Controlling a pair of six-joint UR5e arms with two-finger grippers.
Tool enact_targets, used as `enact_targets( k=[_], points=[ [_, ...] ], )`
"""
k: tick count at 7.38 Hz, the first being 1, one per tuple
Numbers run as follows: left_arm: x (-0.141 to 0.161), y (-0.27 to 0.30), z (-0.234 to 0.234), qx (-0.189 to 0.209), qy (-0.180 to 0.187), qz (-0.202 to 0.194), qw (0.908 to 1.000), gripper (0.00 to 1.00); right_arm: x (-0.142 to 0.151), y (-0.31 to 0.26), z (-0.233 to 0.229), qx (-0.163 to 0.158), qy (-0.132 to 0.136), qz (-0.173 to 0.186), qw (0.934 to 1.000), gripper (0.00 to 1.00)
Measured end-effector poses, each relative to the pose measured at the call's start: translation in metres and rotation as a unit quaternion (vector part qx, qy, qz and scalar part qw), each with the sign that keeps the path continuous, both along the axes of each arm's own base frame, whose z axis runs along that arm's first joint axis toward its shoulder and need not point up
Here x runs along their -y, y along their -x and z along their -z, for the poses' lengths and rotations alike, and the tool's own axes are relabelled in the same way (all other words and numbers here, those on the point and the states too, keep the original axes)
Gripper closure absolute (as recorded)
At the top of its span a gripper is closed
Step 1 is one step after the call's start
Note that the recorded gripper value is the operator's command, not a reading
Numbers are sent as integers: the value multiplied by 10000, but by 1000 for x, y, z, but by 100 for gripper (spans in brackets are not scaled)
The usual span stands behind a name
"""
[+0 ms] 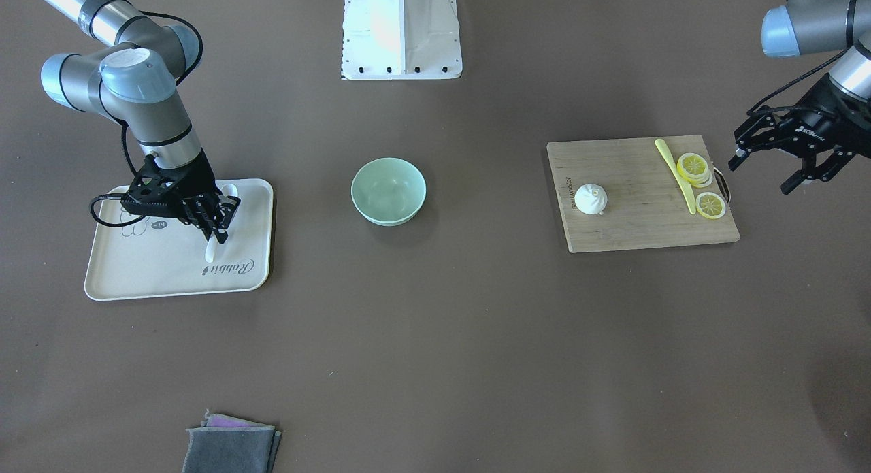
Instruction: Put spoon and bun in bowl
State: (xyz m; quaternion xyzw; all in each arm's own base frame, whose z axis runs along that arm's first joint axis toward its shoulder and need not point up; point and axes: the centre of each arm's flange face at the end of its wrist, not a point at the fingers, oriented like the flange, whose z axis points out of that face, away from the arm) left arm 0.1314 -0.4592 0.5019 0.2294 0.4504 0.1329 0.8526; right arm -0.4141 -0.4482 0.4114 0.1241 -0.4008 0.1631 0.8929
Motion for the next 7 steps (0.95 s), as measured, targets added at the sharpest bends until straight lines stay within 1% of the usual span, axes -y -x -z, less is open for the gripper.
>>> enact_targets(
  k=[1, 2, 3, 4, 5, 6, 7],
  points=[
    [0, 0, 0, -3, 2, 0, 10000, 1, 8, 14, 47, 65, 204, -168, 9996, 100],
    [0, 0, 0, -4, 3, 0, 10000, 2, 11, 34, 102, 163, 513, -434, 9976, 100],
    [0, 0, 0, -4, 3, -2, 10000, 2, 6, 58, 153, 232, 785, -753, 9938, 100],
    [0, 0, 0, -6, 4, -6, 10000, 1, -7, 83, 191, 267, 955, -1081, 9892, 100],
    [0, -1, 0, -7, 4, -9, 10000, 2, -26, 107, 214, 266, 1029, -1380, 9847, 100],
    [0, -1, 0, -7, 5, -10, 10000, 1, -42, 126, 224, 256, 1022, -1616, 9812, 67],
    [0, -1, 0, -7, 5, -10, 10000, 1, -53, 138, 228, 265, 1002, -1775, 9786, 13]
  ],
)
